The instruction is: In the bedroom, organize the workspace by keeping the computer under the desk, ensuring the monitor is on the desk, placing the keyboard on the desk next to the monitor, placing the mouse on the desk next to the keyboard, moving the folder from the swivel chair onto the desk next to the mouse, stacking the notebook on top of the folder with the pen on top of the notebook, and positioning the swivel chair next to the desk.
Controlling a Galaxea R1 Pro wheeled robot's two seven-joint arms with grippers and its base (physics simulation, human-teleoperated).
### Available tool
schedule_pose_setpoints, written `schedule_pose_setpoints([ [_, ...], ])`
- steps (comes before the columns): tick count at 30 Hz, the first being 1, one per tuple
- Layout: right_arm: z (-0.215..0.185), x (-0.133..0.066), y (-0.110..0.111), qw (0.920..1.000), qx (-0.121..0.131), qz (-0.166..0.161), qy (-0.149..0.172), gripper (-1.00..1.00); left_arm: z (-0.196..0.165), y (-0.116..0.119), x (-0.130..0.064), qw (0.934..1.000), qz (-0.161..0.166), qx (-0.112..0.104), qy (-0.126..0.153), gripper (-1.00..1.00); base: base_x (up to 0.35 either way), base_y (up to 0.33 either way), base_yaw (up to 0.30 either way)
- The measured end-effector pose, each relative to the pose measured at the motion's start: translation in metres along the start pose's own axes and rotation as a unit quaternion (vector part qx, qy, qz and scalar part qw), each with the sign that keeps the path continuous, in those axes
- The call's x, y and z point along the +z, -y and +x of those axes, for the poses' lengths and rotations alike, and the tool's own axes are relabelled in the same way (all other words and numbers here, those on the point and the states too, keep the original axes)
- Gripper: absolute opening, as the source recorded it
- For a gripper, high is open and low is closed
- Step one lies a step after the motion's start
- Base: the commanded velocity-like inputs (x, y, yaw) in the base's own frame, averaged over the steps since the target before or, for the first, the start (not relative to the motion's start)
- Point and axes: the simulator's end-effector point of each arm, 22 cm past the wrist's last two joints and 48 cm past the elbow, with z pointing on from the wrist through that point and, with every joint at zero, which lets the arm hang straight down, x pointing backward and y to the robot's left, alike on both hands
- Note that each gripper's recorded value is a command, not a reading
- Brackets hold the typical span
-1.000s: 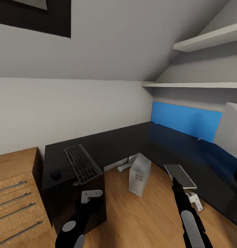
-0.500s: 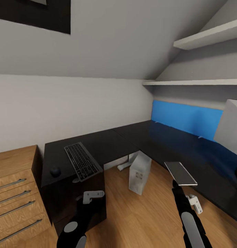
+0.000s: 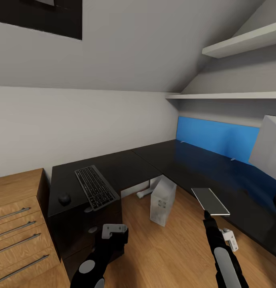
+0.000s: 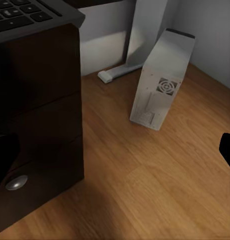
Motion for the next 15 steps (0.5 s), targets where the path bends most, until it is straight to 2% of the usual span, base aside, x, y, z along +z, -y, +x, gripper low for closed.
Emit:
schedule_pose_setpoints([
  [8,-0.014,0.001,0.010,0.9998,0.011,0.010,0.014,1.00,0.002,0.002,0.000,1.0000,0.002,0.002,-0.002,1.00,0.121,0.000,0.000],
  [15,-0.022,0.002,0.013,0.9996,0.014,0.014,0.020,1.00,0.003,0.002,0.000,1.0000,0.002,0.003,-0.004,1.00,0.041,0.000,0.000],
])
